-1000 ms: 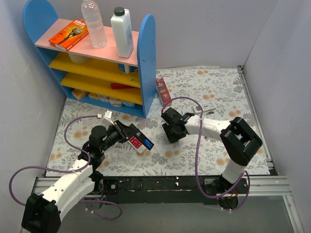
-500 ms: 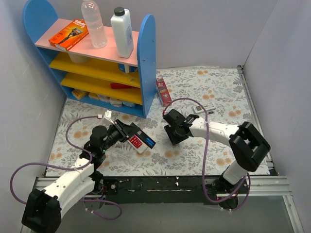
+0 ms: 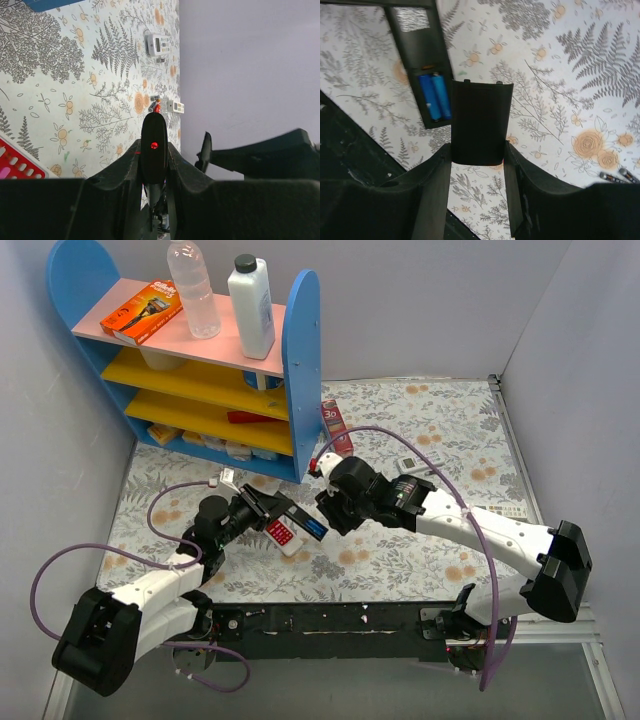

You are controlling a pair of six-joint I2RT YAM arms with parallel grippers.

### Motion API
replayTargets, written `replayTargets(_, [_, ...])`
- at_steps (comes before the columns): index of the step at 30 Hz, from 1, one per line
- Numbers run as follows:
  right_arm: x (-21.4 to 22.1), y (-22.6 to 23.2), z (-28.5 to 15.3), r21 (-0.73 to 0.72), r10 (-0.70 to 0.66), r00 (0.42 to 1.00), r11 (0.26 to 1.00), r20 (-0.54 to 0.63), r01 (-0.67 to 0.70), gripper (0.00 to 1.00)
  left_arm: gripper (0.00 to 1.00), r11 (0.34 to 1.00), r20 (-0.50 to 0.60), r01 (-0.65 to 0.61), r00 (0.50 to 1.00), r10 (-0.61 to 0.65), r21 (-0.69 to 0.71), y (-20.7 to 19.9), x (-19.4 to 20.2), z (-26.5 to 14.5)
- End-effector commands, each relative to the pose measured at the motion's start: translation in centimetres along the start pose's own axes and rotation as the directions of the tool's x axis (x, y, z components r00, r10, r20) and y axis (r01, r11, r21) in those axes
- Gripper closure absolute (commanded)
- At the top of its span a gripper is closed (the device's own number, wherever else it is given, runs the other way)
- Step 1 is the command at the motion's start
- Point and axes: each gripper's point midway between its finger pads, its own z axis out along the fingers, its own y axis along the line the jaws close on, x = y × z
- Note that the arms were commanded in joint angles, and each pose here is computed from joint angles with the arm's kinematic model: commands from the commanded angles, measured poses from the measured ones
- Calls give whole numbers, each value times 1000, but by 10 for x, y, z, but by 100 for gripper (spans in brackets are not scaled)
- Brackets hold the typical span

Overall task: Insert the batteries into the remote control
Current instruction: Load the battery cover into the remote control.

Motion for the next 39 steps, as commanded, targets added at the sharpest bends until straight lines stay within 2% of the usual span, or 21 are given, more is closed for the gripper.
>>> replayTargets(1, [-27, 28, -23, -79, -93, 993, 992, 71, 99, 81, 100, 993, 23, -11, 1000, 8, 118, -36, -10, 3])
replayTargets(9, [-23, 46, -11, -94, -171, 985, 981, 22, 172, 81, 100, 986, 27, -12, 1000, 7, 168, -49, -11, -2])
replayTargets(24, [-9, 48, -3, -123, -213, 976, 971, -42, 207, 78, 100, 967, 7, -26, 1000, 25, 254, -67, -7, -9])
replayTargets(39, [-29, 45, -7, -85, -216, 976, 972, 30, 218, 75, 100, 952, -27, -41, 998, 52, 303, -79, -1, -15])
